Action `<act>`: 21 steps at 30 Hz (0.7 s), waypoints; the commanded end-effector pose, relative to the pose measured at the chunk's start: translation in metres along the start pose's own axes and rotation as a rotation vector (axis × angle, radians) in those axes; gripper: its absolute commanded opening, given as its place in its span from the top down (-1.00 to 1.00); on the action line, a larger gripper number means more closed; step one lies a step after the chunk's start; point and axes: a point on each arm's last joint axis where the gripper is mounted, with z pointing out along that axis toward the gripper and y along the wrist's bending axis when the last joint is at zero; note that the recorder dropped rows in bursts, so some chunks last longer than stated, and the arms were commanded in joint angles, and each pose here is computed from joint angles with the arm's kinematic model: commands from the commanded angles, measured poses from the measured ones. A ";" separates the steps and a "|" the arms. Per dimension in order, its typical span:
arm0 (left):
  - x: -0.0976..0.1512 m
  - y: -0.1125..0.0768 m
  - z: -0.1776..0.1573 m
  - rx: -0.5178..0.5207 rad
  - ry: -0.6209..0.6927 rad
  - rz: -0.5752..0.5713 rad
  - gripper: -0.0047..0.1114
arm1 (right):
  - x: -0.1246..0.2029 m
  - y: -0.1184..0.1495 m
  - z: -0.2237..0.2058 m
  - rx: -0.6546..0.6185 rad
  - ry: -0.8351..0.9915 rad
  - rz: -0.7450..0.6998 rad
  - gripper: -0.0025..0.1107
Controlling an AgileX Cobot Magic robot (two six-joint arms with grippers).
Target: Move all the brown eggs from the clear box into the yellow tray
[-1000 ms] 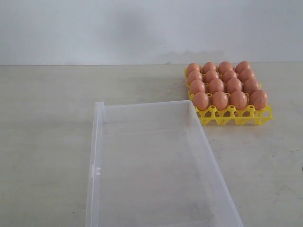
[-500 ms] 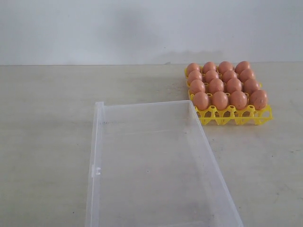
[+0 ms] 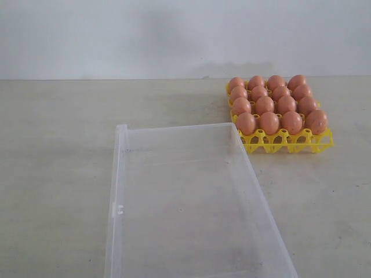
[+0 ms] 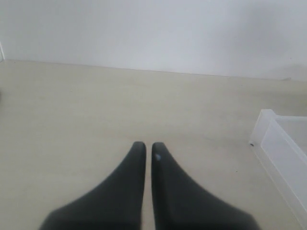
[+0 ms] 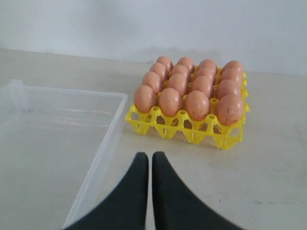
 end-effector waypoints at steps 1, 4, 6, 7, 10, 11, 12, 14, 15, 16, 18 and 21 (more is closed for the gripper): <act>0.000 0.000 0.000 0.000 -0.007 0.000 0.85 | -0.009 0.000 -0.013 0.000 -0.150 0.005 0.96; 0.000 0.000 0.000 0.000 -0.007 0.000 0.85 | -0.008 0.001 -0.022 -0.010 -0.201 -0.022 0.96; 0.000 0.000 0.000 0.000 -0.005 0.000 0.85 | -0.006 0.000 -0.021 0.013 -0.178 -0.096 0.96; 0.000 0.000 0.000 0.000 -0.007 0.000 0.85 | -0.005 -0.001 -0.021 0.021 -0.163 -0.109 0.96; 0.000 0.000 0.000 0.000 -0.007 0.000 0.85 | 0.015 -0.007 -0.020 0.094 0.062 -0.023 0.96; 0.000 0.000 0.000 0.000 -0.007 0.000 0.85 | 0.016 -0.007 -0.020 0.105 0.066 -0.044 0.96; 0.000 0.000 0.000 0.000 -0.007 0.000 0.85 | 0.015 -0.009 -0.020 0.133 0.062 -0.089 0.96; 0.000 0.000 0.000 0.000 -0.006 0.000 0.85 | 0.015 -0.010 -0.021 0.165 0.063 -0.081 0.96; 0.000 0.000 0.000 0.000 -0.007 0.000 0.85 | 0.015 -0.011 -0.021 0.175 0.061 -0.054 0.96; 0.000 0.000 0.000 0.000 -0.007 0.000 0.85 | 0.015 -0.011 -0.021 0.179 0.058 -0.017 0.96; 0.000 0.000 0.000 0.000 -0.007 0.000 0.85 | 0.015 -0.011 -0.021 0.180 0.057 0.020 0.96; 0.000 0.000 0.000 0.000 -0.007 0.000 0.85 | 0.015 -0.011 -0.021 0.180 0.057 0.020 0.96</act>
